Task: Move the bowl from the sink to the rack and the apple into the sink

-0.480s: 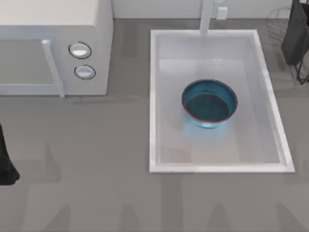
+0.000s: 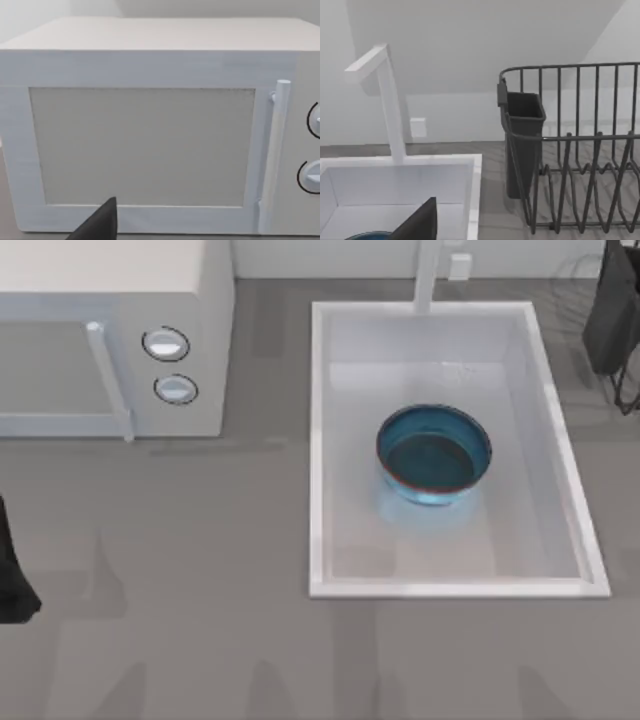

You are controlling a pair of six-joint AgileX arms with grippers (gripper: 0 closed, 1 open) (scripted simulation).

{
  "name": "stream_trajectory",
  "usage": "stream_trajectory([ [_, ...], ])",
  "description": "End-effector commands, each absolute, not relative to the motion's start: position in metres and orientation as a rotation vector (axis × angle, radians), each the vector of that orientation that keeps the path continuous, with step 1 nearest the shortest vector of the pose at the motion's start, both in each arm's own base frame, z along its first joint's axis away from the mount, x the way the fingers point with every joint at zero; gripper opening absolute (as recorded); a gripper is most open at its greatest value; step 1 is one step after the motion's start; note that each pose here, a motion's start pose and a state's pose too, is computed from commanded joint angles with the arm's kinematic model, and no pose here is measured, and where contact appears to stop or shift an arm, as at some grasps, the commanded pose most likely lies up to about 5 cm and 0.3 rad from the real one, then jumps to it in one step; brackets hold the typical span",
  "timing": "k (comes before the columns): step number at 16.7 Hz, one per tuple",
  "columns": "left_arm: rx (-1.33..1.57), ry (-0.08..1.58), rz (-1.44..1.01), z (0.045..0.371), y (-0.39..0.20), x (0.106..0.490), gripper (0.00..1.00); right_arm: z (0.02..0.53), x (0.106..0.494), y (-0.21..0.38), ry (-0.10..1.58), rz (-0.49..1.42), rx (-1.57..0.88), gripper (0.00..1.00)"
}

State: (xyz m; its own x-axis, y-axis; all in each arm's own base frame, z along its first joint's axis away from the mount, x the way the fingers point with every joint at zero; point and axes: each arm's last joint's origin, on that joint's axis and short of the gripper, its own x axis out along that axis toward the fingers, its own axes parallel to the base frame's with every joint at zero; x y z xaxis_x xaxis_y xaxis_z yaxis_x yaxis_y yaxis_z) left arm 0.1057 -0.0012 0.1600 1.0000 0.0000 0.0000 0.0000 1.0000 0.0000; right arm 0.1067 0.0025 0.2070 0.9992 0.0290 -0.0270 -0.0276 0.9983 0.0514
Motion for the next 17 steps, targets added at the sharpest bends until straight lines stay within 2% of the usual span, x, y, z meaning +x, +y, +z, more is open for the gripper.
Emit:
stream_trajectory([
  [5, 0.000, 0.000, 0.000, 0.160, -0.001, 0.106, 1.00, 0.292, 0.136, 0.011, 0.167, 0.062, 0.082, 1.00],
  [7, 0.000, 0.000, 0.000, 0.160, -0.001, 0.106, 1.00, 0.331, 0.167, 0.019, 0.240, 0.076, 0.090, 1.00],
  [9, 0.000, 0.000, 0.000, 0.160, -0.001, 0.106, 1.00, 0.355, 0.214, 0.031, 0.343, 0.087, 0.089, 1.00],
  [13, 0.000, 0.000, 0.000, 0.160, -0.001, 0.106, 1.00, 0.333, 0.321, 0.066, 0.657, 0.089, 0.059, 1.00],
  [17, 0.000, 0.000, 0.000, 0.160, -0.001, 0.106, 1.00, 0.262, 0.386, 0.103, 0.994, 0.069, -0.013, 1.00],
])
